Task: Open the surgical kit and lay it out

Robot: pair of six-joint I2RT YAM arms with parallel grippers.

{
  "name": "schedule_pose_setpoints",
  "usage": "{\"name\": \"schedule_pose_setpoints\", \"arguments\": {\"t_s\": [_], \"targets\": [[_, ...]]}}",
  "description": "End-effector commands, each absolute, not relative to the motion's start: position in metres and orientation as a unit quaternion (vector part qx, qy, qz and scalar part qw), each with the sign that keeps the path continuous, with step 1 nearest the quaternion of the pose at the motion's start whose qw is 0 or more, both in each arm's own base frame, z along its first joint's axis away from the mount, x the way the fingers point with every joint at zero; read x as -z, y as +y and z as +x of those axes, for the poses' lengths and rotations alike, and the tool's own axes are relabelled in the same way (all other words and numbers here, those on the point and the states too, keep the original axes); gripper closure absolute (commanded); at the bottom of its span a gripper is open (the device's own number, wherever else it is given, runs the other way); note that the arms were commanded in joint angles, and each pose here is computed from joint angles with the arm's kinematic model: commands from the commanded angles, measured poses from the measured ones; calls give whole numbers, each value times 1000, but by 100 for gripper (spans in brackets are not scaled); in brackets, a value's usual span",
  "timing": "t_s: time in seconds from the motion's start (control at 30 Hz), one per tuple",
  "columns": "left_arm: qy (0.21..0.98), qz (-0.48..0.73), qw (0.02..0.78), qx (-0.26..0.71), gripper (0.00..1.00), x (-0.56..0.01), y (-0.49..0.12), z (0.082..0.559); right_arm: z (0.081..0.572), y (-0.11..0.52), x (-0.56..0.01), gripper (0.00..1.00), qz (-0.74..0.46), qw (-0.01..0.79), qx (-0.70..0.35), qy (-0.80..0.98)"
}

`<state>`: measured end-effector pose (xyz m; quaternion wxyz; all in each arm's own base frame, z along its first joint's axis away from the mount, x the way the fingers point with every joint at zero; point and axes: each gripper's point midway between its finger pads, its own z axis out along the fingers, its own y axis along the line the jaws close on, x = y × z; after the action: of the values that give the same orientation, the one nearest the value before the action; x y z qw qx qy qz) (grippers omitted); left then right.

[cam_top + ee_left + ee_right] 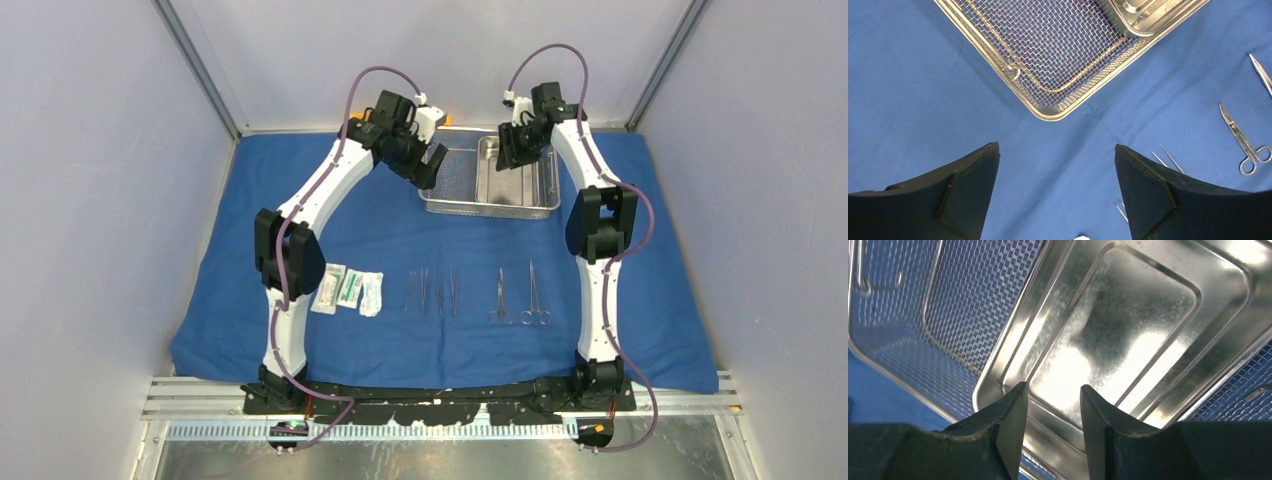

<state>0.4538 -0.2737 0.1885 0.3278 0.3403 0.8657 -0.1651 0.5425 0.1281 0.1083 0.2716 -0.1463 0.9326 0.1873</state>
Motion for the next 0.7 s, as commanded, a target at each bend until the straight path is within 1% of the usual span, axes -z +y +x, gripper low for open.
{"name": "schedule_pose_setpoints", "arguments": {"t_s": [0.0,0.2,0.3,0.67], "targets": [[852,345,356,167,12,-207,-275,461,516,126,-143,51,-284,267,-189,901],[851,351,357,158,12,-205,-272,461,493,130,-125,47,-384,220,-219,870],[851,352,356,158,12,-204,-272,461,491,131,-114,45,-417,209,-209,860],[851,353,349,170,12,-199,-277,461,493,142,-77,43,-462,185,-192,846]]}}
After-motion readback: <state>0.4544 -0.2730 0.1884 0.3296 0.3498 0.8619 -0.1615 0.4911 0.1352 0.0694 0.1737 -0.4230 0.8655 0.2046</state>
